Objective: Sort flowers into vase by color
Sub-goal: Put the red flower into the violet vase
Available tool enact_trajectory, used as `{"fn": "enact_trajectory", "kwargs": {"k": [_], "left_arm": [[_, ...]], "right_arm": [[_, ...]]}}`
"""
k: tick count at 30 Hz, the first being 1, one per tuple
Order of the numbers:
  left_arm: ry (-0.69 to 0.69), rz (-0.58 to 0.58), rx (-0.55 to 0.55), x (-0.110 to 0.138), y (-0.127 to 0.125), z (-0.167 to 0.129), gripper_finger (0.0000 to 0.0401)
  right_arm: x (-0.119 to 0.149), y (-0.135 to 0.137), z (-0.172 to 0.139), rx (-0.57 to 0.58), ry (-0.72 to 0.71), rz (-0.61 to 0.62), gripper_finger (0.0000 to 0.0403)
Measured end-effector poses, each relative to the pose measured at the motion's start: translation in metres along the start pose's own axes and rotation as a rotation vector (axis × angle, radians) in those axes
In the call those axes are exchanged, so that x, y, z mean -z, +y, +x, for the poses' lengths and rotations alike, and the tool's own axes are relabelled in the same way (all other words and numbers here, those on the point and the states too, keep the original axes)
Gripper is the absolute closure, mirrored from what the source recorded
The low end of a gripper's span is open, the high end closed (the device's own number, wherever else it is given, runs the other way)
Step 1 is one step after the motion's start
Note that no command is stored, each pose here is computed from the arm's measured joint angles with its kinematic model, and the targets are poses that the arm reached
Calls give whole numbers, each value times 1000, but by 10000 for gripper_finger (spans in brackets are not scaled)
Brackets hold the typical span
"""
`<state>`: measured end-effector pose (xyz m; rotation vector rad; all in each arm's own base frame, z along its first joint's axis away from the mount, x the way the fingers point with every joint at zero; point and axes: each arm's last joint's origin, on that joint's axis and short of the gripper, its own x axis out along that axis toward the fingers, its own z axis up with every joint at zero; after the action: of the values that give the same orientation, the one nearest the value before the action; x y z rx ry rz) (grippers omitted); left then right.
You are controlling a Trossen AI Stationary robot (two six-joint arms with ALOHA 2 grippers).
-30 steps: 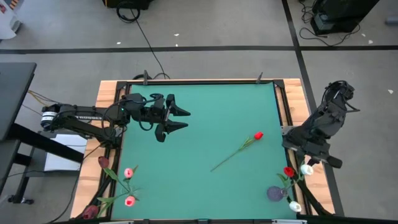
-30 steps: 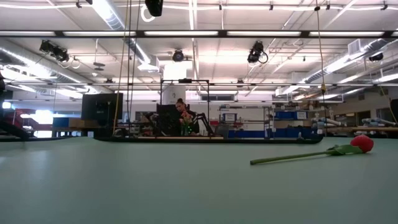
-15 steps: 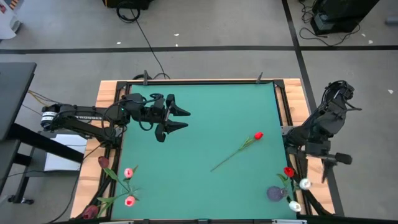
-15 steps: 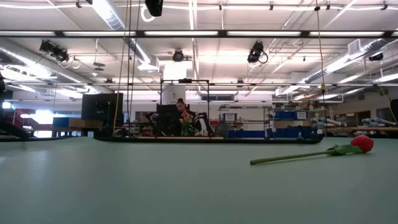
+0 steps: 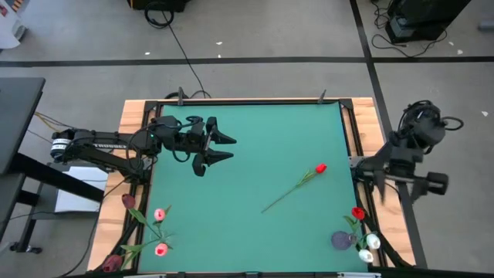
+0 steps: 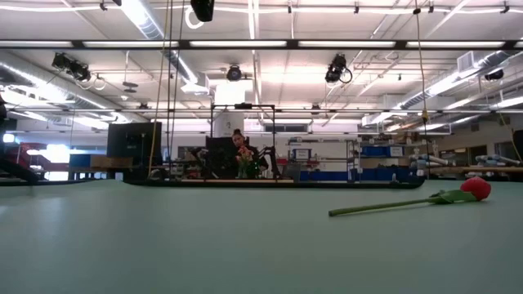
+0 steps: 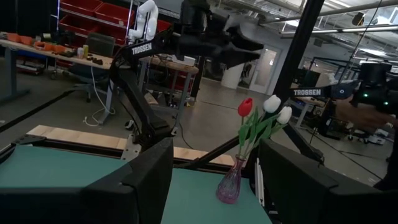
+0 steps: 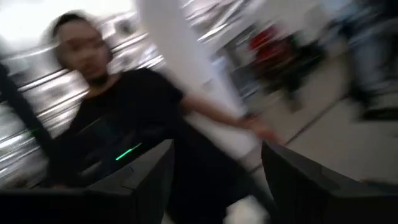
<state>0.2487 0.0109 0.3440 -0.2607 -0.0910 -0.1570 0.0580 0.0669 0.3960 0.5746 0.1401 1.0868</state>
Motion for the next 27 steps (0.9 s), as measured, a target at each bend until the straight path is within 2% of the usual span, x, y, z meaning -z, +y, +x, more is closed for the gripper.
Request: {"fn": "enact_trajectory", "kwargs": {"k": [5, 10, 11, 14, 16, 19, 22, 24, 27], "left_arm": [[0, 0, 0, 0, 0, 0, 158], [0, 0, 0, 0, 0, 0, 158], [0, 0, 0, 0, 0, 0, 158], [0, 0, 0, 0, 0, 0, 158], [0, 0, 0, 0, 0, 0, 158], [0, 0, 0, 0, 0, 0, 158], [0, 0, -1, 0, 0, 0, 158], [-4, 1, 0, 0, 0, 0, 158], [-16, -2, 3, -2, 0, 0, 158]], "right_arm": [[-6, -14, -1, 355, -198, -51, 157], [-12, -33, -4, 837, -443, -67, 171], [-13, -37, -4, 902, -463, -69, 173], [-13, -48, 0, 993, -427, -118, 176], [-13, -58, 6, 1029, -414, -101, 176], [-13, -79, 17, 1099, -420, -17, 176], [-8, -104, 21, 1204, -433, 125, 181], [-4, -122, 19, 1302, -476, 264, 187], [11, -149, 6, 1478, -536, 589, 198]]}}
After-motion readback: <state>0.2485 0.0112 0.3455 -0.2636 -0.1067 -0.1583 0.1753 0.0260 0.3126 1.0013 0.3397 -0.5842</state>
